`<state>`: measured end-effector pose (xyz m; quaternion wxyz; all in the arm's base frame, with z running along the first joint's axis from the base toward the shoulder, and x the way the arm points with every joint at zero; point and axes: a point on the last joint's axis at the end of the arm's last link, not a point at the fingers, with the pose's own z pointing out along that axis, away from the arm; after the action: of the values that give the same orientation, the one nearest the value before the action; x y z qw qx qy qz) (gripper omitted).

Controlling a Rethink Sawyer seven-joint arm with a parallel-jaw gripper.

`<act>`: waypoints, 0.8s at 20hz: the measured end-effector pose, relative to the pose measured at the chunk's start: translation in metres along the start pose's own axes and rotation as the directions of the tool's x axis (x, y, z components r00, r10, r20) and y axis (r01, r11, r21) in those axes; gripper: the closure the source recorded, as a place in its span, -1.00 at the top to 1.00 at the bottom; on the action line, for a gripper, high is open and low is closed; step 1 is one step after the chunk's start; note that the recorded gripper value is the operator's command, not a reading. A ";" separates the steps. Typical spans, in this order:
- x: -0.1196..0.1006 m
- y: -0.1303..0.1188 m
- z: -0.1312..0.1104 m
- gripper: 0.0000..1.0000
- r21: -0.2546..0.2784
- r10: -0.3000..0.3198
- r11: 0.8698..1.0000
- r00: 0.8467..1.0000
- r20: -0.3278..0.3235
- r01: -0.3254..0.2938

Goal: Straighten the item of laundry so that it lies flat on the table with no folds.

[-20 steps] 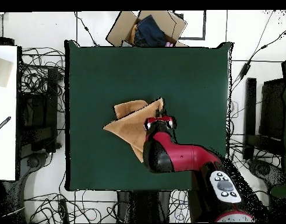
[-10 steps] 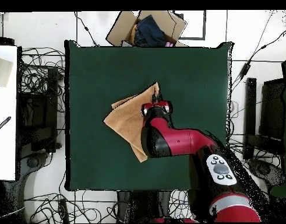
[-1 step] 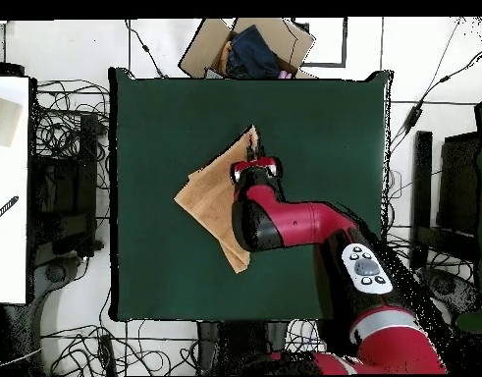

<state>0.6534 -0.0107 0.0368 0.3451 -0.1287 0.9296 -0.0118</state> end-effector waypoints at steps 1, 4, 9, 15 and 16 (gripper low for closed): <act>-0.001 0.000 0.002 -1.00 -0.004 0.002 1.000 1.000 -0.005 -0.002; -0.004 0.000 0.006 -1.00 -0.015 0.012 1.000 1.000 -0.023 -0.012; -0.006 -0.007 0.010 1.00 -0.015 0.026 1.000 0.999 -0.032 -0.027; -0.011 -0.009 0.012 1.00 -0.013 0.029 0.999 0.999 -0.022 -0.029; -0.011 -0.009 0.012 1.00 -0.013 0.028 1.000 0.999 -0.020 -0.029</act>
<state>0.6715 -0.0159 0.0357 0.3350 -0.1178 0.9348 -0.0018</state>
